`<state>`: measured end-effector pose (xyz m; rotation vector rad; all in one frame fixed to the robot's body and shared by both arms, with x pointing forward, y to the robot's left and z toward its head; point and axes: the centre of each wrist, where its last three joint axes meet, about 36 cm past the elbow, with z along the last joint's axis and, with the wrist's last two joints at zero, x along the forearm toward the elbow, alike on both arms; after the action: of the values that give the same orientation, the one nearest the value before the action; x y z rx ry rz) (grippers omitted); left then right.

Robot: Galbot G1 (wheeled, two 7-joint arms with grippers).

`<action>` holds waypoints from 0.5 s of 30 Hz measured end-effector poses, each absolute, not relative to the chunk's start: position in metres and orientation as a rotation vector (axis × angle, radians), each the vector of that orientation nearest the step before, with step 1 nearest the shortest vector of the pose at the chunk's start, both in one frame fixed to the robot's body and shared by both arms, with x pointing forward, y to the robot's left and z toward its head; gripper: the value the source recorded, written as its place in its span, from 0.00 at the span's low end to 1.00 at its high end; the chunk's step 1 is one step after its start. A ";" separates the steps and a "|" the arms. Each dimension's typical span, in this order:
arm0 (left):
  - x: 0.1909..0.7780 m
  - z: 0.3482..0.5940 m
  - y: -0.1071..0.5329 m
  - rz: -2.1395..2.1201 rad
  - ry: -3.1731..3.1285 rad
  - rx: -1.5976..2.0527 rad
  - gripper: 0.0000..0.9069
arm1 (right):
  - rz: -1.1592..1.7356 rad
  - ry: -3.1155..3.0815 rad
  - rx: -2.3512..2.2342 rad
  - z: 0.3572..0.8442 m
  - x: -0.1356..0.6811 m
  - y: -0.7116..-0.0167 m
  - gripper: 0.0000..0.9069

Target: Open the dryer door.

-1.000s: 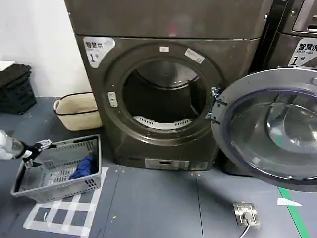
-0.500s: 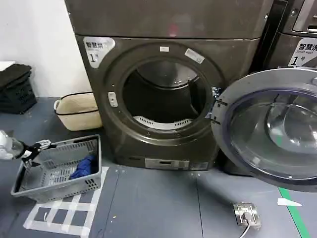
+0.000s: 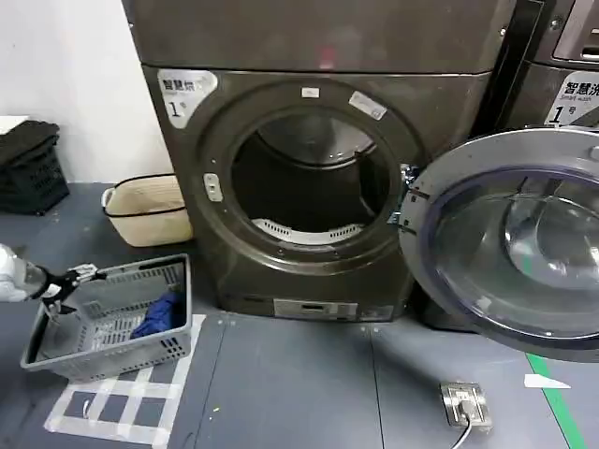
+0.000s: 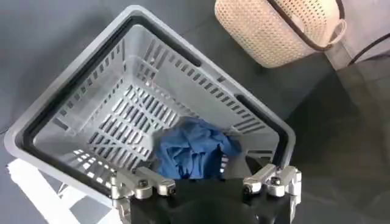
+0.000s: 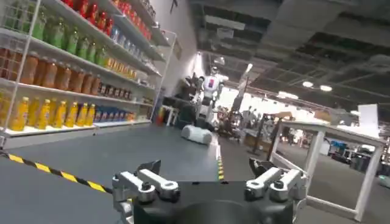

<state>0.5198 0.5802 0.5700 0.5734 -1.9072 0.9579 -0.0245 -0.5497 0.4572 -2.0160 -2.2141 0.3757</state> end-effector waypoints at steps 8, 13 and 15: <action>0.520 0.566 0.580 0.948 -1.910 0.579 1.00 | 0.373 -2.209 -2.027 0.458 -0.026 -0.550 1.00; 0.520 0.566 0.580 0.952 -1.909 0.577 1.00 | 0.364 -2.193 -2.047 0.457 -0.028 -0.551 1.00; 0.520 0.566 0.580 0.953 -1.909 0.576 1.00 | 0.358 -2.185 -2.062 0.457 -0.029 -0.551 1.00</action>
<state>0.5198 0.5799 0.5656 0.5764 -1.9090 0.9525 -0.0289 -0.5510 0.4566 -2.0624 -2.1849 0.3584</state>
